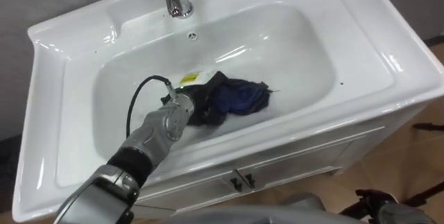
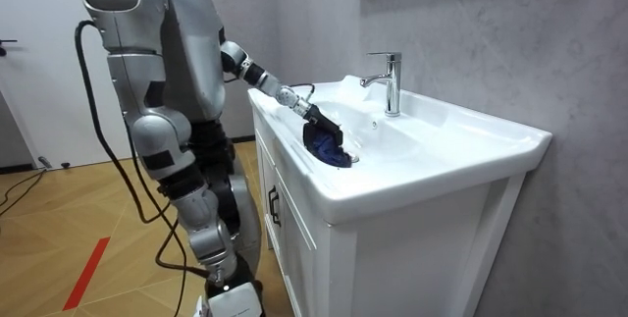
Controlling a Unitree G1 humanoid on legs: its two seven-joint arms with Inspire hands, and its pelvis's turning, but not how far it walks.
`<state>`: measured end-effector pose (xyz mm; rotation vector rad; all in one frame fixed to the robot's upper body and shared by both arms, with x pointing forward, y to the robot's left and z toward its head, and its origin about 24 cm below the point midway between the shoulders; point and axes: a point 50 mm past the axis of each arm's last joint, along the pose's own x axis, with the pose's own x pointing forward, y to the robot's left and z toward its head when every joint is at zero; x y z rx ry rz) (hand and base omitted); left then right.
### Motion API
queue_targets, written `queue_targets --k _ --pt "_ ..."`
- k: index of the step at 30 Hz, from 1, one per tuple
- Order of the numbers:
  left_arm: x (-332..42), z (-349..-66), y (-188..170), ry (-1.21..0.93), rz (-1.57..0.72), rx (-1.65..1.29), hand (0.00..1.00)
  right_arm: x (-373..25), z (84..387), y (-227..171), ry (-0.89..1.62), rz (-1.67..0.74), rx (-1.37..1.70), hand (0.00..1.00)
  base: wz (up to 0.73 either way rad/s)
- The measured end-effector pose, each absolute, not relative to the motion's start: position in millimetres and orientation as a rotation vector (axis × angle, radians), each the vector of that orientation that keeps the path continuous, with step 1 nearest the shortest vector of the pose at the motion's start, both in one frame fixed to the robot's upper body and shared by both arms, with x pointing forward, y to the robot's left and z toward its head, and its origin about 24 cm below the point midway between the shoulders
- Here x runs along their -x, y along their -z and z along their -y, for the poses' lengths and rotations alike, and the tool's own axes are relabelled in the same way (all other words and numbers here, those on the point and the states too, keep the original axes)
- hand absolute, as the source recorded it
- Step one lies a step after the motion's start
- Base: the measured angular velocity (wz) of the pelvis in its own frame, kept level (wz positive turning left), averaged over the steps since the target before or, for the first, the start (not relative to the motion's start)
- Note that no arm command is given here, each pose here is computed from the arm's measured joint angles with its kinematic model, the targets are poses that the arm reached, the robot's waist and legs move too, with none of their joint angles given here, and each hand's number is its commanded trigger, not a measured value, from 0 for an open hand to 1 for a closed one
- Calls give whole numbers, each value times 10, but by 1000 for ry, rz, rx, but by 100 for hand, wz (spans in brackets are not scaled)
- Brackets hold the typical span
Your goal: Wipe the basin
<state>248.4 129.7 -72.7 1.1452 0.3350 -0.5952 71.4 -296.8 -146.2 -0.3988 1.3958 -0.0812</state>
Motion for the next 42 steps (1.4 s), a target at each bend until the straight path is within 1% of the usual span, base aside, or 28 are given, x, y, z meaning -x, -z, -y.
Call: queue_targets --k 1,3,6,9,12,17,24,31,38,40,42 --pt "-2468 -1342 741 592 -343 -1168 100 -709 2977 1460 84 -1396 406 0 -4" --pt "-2404 -1542 780 565 -386 -1250 100 -687 3001 1454 107 -1397 412 0 0" --pt "-2321 -1749 780 520 -417 -1315 100 -685 3015 1449 125 -1388 416 0 10" --pt "-2296 -1853 752 507 -414 -1358 100 -680 3033 1440 123 -1371 429 0 14" --pt "-2304 -1911 737 491 -421 -1366 100 -698 3043 1432 116 -1356 441 0 1" --pt "-2317 -1922 711 486 -407 -1376 100 -703 3081 1415 116 -1357 456 0 4" --pt "-2338 -2121 622 468 -387 -1439 100 -759 3077 1402 110 -1317 466 0 5" --pt "-2355 -2121 589 449 -358 -1443 100 -754 3080 1395 106 -1306 471 0 0" --pt "-2323 -2219 555 346 -347 -1352 100 -695 3055 1415 94 -1320 473 0 2" --pt "-2337 -2265 513 310 -333 -1341 100 -690 3055 1416 108 -1318 453 0 10" --pt "-2414 -2309 371 234 -281 -1331 100 -661 3037 1430 111 -1326 441 0 17"
